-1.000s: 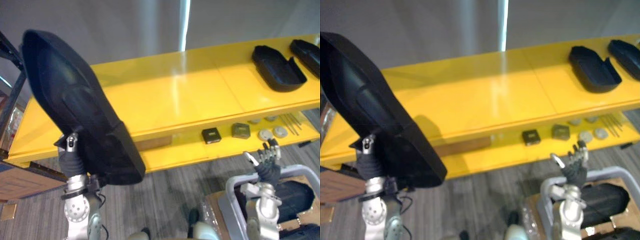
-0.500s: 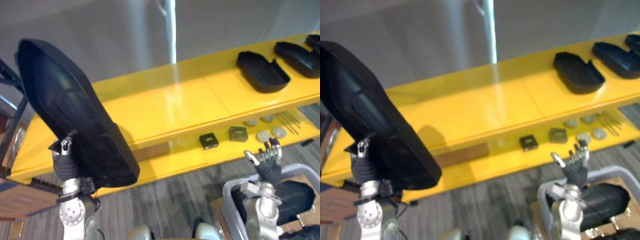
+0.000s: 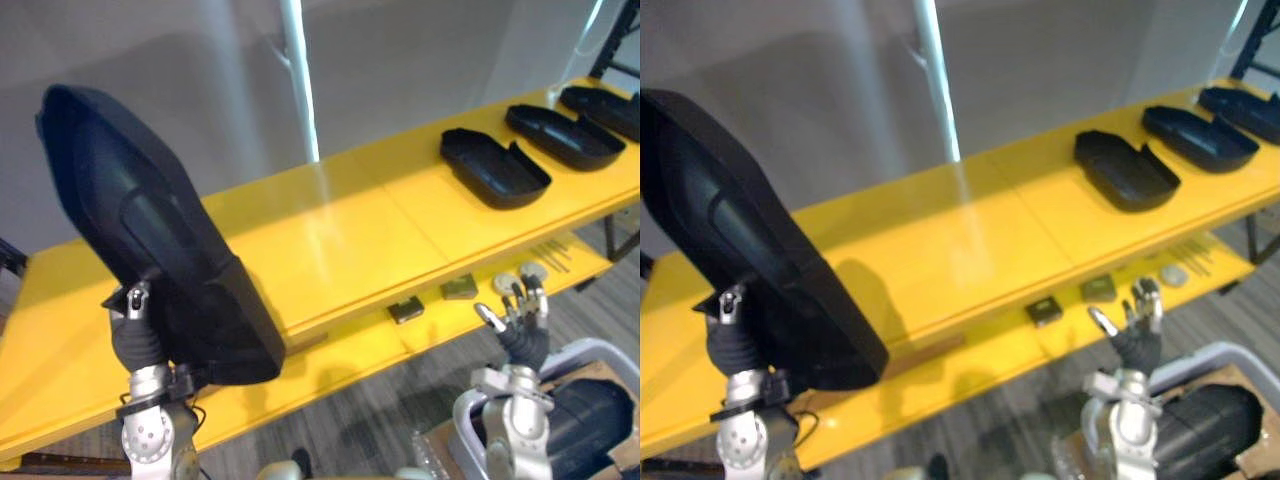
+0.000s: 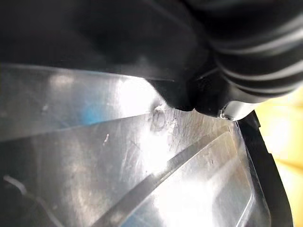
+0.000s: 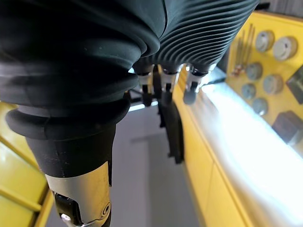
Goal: Walk over and take plastic housings, then place them on the shelf
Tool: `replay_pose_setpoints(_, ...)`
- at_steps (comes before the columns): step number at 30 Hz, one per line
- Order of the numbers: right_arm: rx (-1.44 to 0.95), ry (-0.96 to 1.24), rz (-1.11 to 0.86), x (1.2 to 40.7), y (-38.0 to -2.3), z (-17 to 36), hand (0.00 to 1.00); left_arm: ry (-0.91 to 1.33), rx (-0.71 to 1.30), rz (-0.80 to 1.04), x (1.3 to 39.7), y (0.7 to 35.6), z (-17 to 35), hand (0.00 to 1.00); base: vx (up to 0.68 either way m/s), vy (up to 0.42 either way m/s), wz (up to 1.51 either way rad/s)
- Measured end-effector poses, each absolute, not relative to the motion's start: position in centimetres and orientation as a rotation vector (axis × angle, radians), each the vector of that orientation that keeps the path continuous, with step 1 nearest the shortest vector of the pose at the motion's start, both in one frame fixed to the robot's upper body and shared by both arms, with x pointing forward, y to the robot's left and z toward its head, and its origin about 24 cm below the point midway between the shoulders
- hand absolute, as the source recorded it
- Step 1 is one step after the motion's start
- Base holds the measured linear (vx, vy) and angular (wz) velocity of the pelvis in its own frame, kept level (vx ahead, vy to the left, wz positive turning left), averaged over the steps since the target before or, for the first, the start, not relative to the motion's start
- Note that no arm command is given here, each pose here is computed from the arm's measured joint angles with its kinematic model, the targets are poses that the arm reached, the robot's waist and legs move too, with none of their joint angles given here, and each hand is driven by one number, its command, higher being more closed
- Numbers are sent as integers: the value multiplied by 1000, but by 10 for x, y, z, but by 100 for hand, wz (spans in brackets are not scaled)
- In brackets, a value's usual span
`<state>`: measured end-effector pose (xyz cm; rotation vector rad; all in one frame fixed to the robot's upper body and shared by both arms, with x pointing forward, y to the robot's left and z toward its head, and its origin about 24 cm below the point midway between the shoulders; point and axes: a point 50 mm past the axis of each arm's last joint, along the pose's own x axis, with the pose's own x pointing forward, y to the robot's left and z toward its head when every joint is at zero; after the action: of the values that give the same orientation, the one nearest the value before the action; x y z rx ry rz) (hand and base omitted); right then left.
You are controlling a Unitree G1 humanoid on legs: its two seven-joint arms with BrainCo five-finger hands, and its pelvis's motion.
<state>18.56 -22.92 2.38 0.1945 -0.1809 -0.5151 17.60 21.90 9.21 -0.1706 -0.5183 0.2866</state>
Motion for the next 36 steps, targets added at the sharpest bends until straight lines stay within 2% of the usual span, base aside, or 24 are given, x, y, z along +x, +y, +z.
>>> replay_pose_setpoints(9,108,-192,-711,176,-250,24,0,-498,-156,176,198,199,99,100,1,17,9)
replay_pose_setpoints(14,88,-197,-712,177,-257,26,0,-564,-35,-36,228,170,134,100,-19,4,-6)
replay_pose_setpoints(17,92,-179,-674,181,-253,25,0,-550,10,-76,250,159,150,100,-45,28,-32)
replay_pose_setpoints(20,95,-150,-623,184,-245,20,0,-487,88,-39,280,163,157,100,-58,20,-23)
replay_pose_setpoints(23,89,-111,-561,184,-239,14,0,-381,179,60,311,182,155,100,-44,14,-36)
replay_pose_setpoints(27,41,-83,-521,179,-244,11,0,-277,272,130,342,193,162,100,3,5,-19)
replay_pose_setpoints(32,40,-91,-503,179,-251,14,0,-149,387,198,363,207,168,100,10,3,-9)
replay_pose_setpoints(36,73,-83,-479,181,-245,12,0,-28,405,306,370,226,157,100,4,-6,-5)
